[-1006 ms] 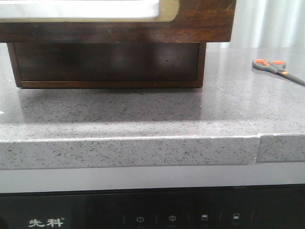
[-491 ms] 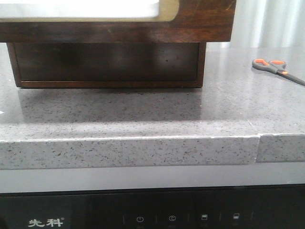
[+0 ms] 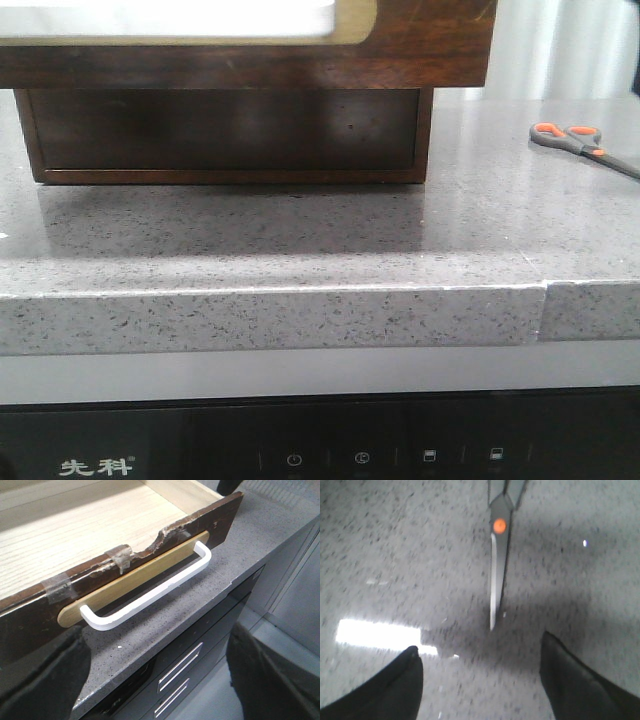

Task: Put scissors in drawer with both arms
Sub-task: 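Lower the right gripper onto the grey-and-orange scissors and grasp them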

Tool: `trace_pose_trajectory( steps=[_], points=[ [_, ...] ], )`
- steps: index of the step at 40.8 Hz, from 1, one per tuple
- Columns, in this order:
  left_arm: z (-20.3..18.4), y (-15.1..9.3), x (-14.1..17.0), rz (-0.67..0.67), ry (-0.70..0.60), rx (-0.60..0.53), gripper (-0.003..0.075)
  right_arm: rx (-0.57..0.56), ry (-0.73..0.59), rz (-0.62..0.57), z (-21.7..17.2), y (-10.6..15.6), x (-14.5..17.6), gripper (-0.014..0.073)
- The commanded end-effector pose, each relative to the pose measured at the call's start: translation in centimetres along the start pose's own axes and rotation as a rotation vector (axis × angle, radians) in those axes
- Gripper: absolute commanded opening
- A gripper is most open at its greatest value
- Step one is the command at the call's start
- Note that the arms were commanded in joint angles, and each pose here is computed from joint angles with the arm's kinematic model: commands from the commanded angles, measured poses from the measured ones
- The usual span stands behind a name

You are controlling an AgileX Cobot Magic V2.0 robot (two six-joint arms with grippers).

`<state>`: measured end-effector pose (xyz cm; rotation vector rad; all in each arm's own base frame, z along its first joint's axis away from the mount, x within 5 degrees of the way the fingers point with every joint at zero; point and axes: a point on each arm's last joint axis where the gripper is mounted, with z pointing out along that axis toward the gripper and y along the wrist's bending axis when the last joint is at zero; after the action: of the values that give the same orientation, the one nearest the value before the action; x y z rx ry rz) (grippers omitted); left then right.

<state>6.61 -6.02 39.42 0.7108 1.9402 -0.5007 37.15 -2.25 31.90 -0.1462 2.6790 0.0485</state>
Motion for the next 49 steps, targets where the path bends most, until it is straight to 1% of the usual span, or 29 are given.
trace_pose_trajectory(
  steps=[1, 6, 13, 14, 26, 28, 32, 35, 43, 45, 49],
  points=[
    [-0.5, -0.1, -1.5, -0.009, -0.107, 0.006, 0.0543, 0.013, -0.094, -0.020, -1.4, -0.3, -2.1, 0.0517],
    [-0.5, -0.1, -1.5, -0.009, -0.107, 0.006, 0.0543, 0.013, -0.092, -0.024, 0.1, -0.7, -3.5, 0.0510],
    [-0.5, -0.1, -1.5, -0.009, -0.107, 0.006, 0.0543, 0.010, -0.080, -0.033, 2.3, -1.1, -4.8, 0.0420],
    [-0.5, -0.3, -1.5, -0.001, -0.106, 0.024, 0.0543, 0.010, -0.080, -0.033, 2.5, -1.1, -5.0, 0.0414],
    [-0.5, -0.3, -1.5, -0.001, -0.106, 0.024, 0.0543, -0.002, -0.052, -0.051, 5.5, -0.8, -6.2, 0.0412],
    [-0.5, -0.3, -1.5, -0.001, -0.106, 0.024, 0.0543, -0.004, -0.046, -0.051, 5.8, -0.9, -6.3, 0.0402],
    [-0.5, -0.3, -1.5, -0.001, -0.106, 0.024, 0.0543, -0.004, -0.030, -0.051, 6.4, -0.9, -6.3, 0.0345],
    [-0.5, -0.3, -1.5, -0.001, -0.106, 0.024, 0.0543, -0.004, -0.009, -0.053, 6.7, -1.0, -6.1, 0.0284],
    [-0.5, -0.3, -1.5, -0.001, -0.106, 0.024, 0.0543, -0.008, 0.006, -0.053, 6.7, -1.0, -6.0, 0.0085],
    [-0.5, -0.3, -1.5, -0.001, -0.106, 0.024, 0.0543, -0.008, 0.008, -0.053, 6.7, -0.9, -5.9, 0.0068],
    [-0.5, -0.3, -1.5, -0.001, -0.106, 0.024, 0.0543, -0.008, 0.008, -0.054, 6.4, -0.9, -5.9, 0.0068]
  ],
)
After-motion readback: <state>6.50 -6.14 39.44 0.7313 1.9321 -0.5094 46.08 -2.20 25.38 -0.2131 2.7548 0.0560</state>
